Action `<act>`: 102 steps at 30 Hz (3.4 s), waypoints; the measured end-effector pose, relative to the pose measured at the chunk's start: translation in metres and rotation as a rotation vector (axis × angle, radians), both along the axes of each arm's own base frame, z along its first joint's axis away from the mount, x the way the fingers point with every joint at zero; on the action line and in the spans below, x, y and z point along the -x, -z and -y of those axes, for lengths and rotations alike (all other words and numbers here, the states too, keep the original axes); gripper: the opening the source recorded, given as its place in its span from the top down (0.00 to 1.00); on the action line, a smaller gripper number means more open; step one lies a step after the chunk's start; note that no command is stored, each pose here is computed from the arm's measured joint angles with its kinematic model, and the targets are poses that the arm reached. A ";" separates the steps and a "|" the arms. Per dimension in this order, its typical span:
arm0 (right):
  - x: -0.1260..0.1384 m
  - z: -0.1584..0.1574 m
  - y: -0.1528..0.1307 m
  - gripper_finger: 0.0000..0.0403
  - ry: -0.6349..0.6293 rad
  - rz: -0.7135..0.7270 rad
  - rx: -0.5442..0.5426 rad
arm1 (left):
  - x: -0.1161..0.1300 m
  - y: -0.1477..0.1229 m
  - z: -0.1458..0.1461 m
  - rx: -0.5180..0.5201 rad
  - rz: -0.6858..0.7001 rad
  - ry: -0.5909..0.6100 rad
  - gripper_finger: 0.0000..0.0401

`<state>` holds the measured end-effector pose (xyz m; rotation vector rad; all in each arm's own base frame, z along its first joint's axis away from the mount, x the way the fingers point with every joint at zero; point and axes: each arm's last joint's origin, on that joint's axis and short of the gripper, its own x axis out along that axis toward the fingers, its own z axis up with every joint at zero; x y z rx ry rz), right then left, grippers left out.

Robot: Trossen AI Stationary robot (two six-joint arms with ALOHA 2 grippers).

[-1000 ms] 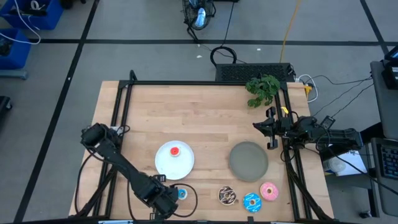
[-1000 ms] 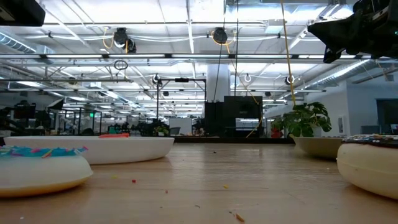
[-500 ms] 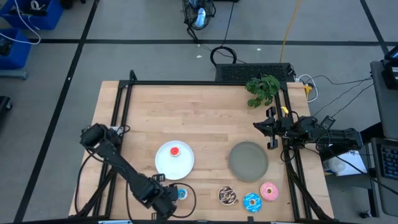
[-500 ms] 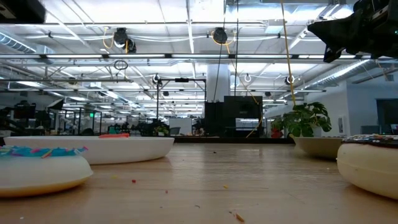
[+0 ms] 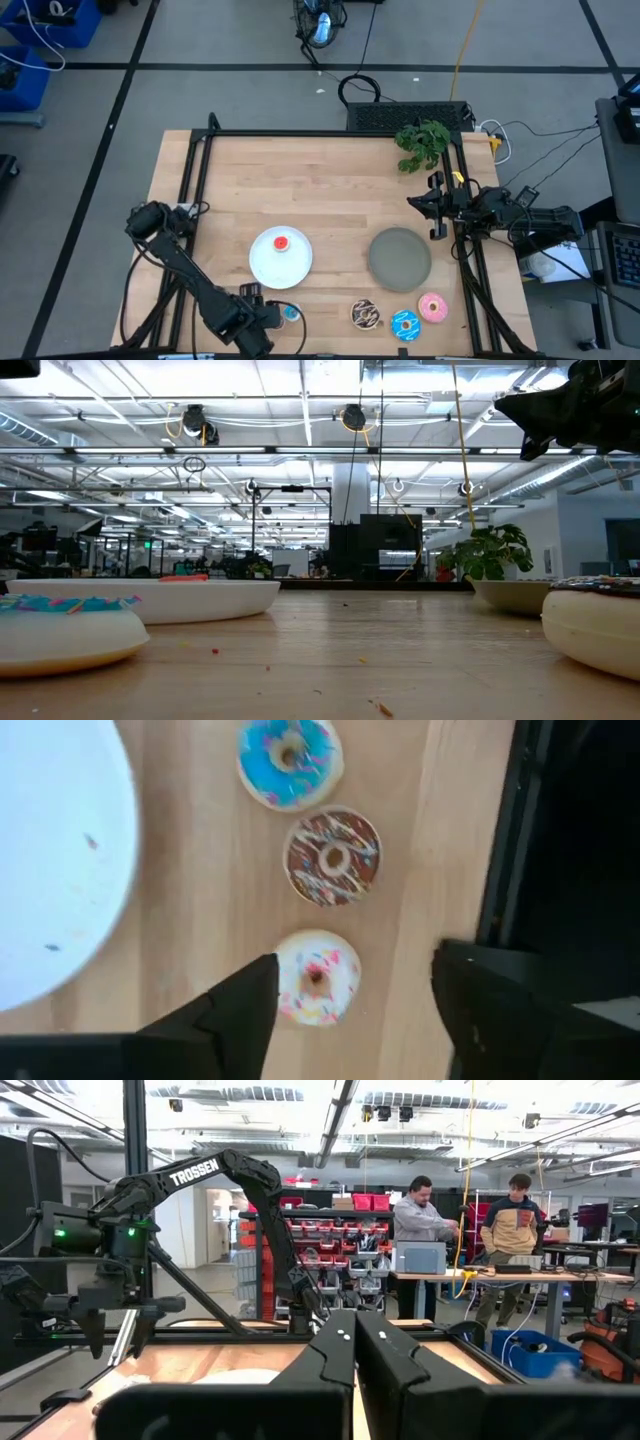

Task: Pick & Place donuts
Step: Put the small white donut on the white plate

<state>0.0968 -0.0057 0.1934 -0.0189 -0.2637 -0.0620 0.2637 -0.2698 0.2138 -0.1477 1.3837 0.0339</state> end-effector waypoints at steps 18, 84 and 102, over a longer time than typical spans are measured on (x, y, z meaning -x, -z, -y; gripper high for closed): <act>0.000 0.000 0.000 1.00 0.000 0.000 0.000 | 0.011 0.020 -0.003 -0.023 -0.041 -0.114 0.19; 0.000 0.000 -0.001 1.00 0.002 0.005 0.004 | 0.014 0.066 0.000 -0.020 -0.098 -0.051 0.18; 0.000 0.000 -0.001 1.00 0.001 0.006 0.002 | 0.015 0.073 0.000 0.017 -0.080 -0.048 0.18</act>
